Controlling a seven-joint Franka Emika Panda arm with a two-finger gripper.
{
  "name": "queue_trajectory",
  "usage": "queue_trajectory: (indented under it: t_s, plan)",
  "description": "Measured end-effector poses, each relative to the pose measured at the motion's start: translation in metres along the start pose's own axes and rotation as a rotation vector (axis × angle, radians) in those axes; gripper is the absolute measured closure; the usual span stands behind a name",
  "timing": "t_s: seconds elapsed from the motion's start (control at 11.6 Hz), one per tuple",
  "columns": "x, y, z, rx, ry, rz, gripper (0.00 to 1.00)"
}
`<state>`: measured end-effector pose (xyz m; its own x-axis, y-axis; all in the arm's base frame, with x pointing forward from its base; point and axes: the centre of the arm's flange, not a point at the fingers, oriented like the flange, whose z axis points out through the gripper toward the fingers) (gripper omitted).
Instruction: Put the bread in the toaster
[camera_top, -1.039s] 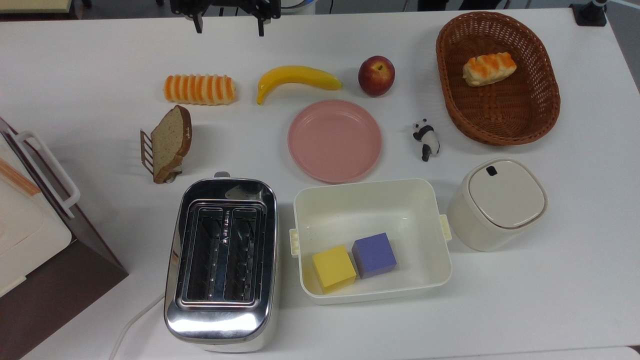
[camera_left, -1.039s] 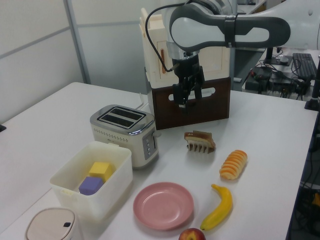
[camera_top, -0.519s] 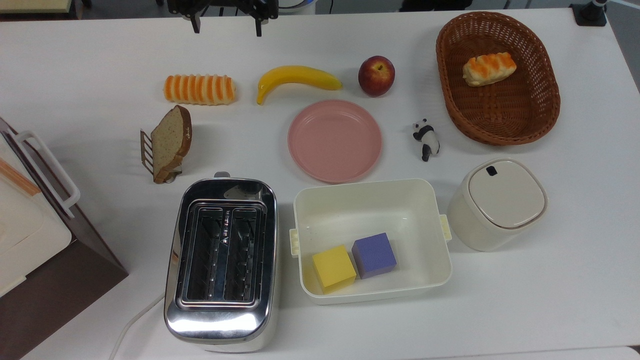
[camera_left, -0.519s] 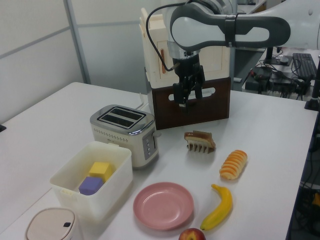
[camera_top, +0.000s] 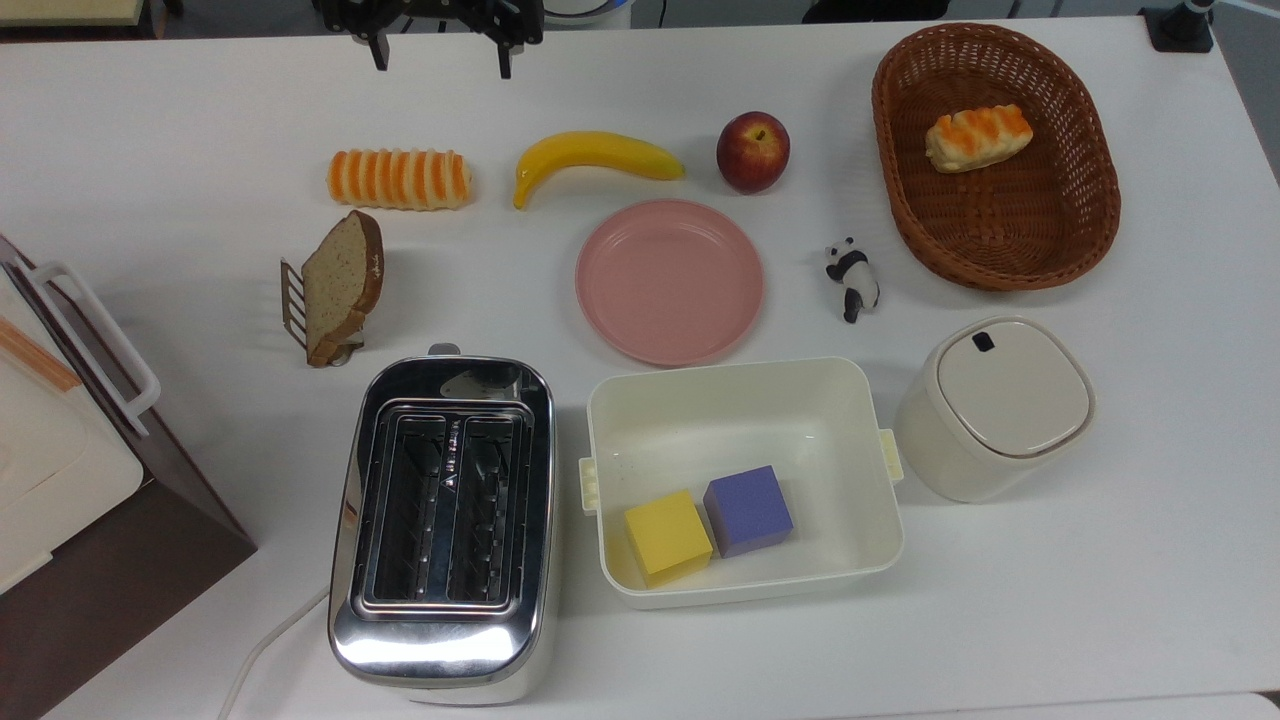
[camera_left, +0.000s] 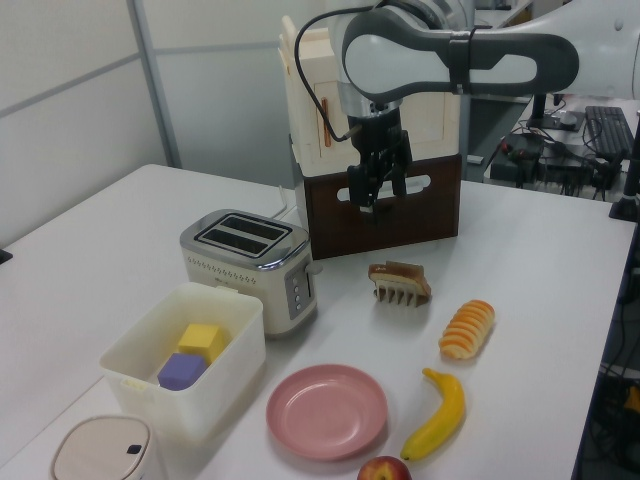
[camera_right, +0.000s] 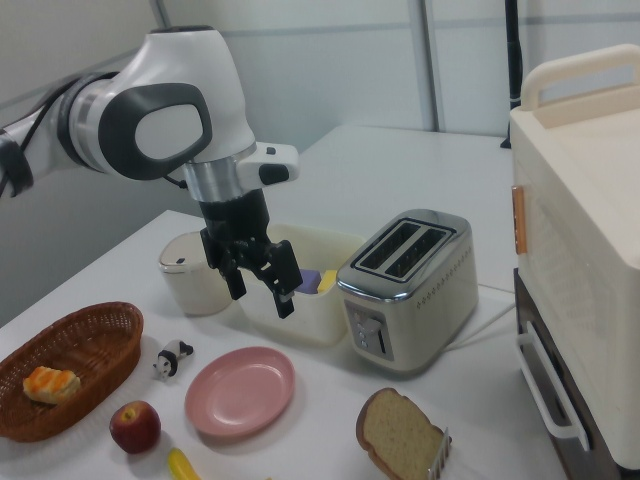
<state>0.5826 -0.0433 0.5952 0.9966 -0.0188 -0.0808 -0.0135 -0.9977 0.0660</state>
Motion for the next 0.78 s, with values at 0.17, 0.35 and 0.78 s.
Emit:
queue_trajectory:
  t_s: [0.17,0.35,0.78]
  plan:
    - [0.004,-0.002,0.007,0.004,-0.012,-0.004,0.00]
    - [0.008,-0.010,0.015,0.009,-0.027,-0.016,0.00]
    - [0.023,-0.022,0.035,0.014,-0.026,-0.035,0.00]
